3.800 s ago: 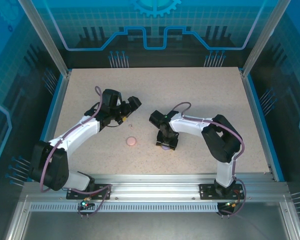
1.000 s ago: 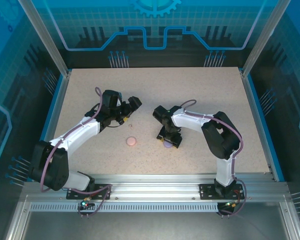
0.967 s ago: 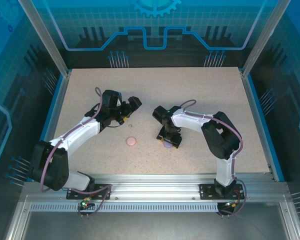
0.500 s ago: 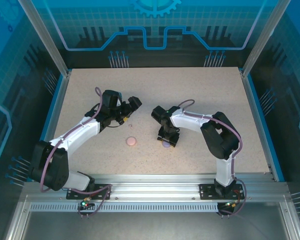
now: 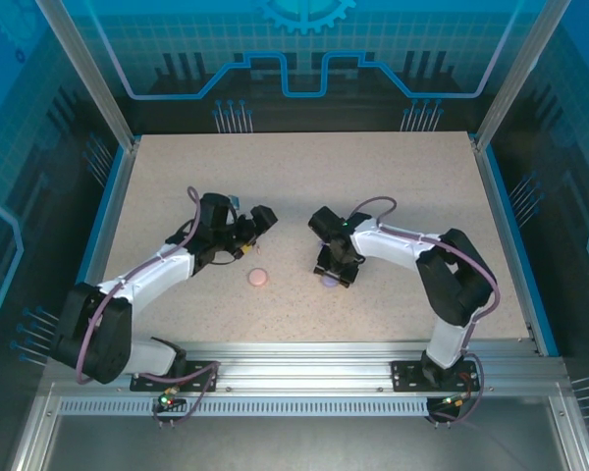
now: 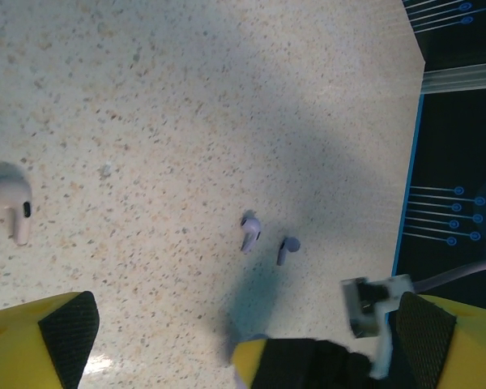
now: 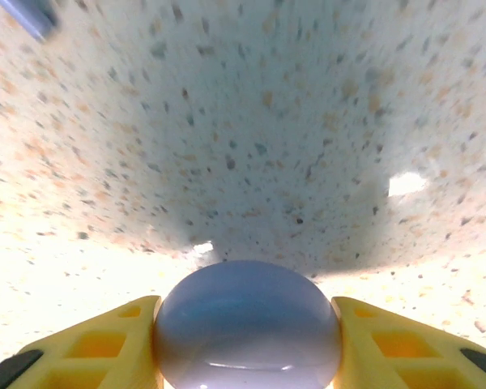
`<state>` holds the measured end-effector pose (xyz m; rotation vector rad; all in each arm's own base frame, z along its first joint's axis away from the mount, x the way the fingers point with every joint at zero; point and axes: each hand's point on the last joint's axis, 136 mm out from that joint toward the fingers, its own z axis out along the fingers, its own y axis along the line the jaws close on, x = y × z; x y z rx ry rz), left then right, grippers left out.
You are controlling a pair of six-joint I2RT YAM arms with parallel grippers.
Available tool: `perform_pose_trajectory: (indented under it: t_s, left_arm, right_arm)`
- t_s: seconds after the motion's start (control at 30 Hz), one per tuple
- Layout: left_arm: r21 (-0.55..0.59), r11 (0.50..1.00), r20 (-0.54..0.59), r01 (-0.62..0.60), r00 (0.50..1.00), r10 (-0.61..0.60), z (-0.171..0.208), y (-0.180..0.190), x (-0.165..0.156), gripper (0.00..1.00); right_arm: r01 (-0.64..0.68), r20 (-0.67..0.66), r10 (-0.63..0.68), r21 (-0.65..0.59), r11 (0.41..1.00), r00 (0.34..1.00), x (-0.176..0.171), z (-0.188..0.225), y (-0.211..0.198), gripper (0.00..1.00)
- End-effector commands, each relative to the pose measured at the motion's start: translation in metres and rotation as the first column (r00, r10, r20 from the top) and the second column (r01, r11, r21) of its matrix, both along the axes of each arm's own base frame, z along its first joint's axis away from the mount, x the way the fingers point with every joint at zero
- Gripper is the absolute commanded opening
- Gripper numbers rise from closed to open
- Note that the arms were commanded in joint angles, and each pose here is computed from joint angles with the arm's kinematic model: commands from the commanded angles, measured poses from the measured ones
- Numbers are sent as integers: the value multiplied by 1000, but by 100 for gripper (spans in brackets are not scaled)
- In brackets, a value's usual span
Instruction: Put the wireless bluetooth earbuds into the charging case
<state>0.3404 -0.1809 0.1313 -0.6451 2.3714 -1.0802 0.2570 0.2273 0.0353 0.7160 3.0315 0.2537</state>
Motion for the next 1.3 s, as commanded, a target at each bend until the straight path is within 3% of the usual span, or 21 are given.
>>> perform_pose_trajectory:
  t_s: [0.0,0.33,0.73,1.07,1.27]
  left_arm:
    - [-77,996,98,43,995,-35,12,-15,-2,99]
    - [-36,991,293,125,950,-109,8,-52,-13,99]
    - [4,993,385,122,916,-114,-8,-75,-16,99]
    - [-1,994,393,110,914,-101,-22,-87,-8,76]
    - [-7,994,400,111,911,-99,-23,-96,-1,68]
  right_arm:
    - [48,51,-51,63,997,997,19,14,-8,38]
    - [193,88,-216,211,958,973,69,40,-6,40]
    - [257,30,-281,319,912,959,92,48,31,40]
    - [247,22,-273,367,897,962,94,64,55,40]
    - [236,26,-265,374,897,964,90,68,60,40]
